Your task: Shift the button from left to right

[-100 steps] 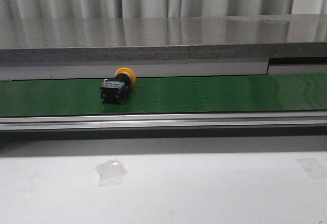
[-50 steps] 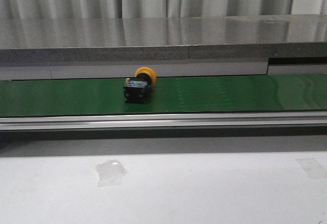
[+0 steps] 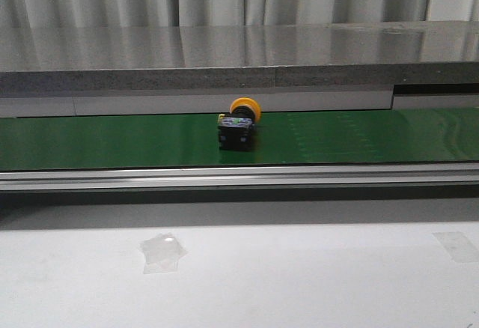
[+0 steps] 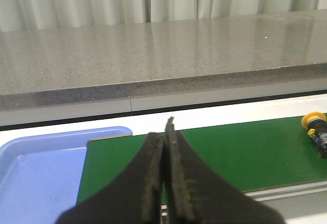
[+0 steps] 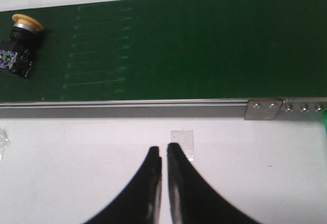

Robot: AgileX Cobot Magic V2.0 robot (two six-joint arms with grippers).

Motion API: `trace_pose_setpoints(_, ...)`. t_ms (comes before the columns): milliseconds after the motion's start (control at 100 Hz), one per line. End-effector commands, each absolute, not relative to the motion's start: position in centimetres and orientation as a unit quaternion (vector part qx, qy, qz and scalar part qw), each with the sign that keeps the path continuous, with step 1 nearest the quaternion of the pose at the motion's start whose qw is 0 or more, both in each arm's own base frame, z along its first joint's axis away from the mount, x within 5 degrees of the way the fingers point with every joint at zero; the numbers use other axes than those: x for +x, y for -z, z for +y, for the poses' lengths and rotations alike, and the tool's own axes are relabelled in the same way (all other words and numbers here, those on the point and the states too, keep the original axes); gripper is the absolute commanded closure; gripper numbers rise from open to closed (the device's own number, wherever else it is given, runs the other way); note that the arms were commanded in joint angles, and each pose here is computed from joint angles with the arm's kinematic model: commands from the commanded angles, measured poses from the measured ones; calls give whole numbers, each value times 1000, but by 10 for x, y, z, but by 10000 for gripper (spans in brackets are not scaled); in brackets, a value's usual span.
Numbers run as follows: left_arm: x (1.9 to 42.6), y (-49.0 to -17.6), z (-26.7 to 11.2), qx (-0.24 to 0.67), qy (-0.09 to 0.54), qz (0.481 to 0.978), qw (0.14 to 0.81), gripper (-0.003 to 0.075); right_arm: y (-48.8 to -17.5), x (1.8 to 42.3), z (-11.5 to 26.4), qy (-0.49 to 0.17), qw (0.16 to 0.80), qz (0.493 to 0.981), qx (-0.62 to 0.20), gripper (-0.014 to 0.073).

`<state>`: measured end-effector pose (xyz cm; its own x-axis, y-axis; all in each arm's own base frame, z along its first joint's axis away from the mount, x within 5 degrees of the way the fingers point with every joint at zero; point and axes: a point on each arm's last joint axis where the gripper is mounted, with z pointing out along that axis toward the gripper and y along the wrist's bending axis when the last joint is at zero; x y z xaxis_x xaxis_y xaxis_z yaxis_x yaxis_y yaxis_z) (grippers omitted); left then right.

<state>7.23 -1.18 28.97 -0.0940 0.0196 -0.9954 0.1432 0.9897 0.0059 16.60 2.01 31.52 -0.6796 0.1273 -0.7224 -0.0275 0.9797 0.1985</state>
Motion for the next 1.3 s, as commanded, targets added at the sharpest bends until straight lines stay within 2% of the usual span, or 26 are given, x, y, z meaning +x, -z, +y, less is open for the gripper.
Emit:
trace_pose_setpoints(0, 73, -304, -11, 45, 50, 708, 703, 740, -330, 170, 20, -105, 435, 894, 32, 333)
trace_pose_setpoints(100, 73, -304, -11, 45, 50, 708, 703, 740, -330, 170, 21, -108, 437, 892, 34, 159)
trace_pose_setpoints(190, 73, -304, -11, 45, 50, 708, 703, 740, -331, 171, 21, -110, 444, 889, 36, 92)
trace_pose_setpoints(450, 73, -304, -11, 45, 50, 708, 703, 740, -335, 178, 23, -114, 450, 886, 22, 90)
trace_pose_setpoints(750, 73, -304, -11, 45, 50, 708, 703, 740, -351, 228, 38, -109, 439, 891, -38, 90)
trace_pose_setpoints(1290, 73, -304, -11, 45, 50, 708, 703, 740, -312, 320, 81, -104, 372, 916, -112, 81)
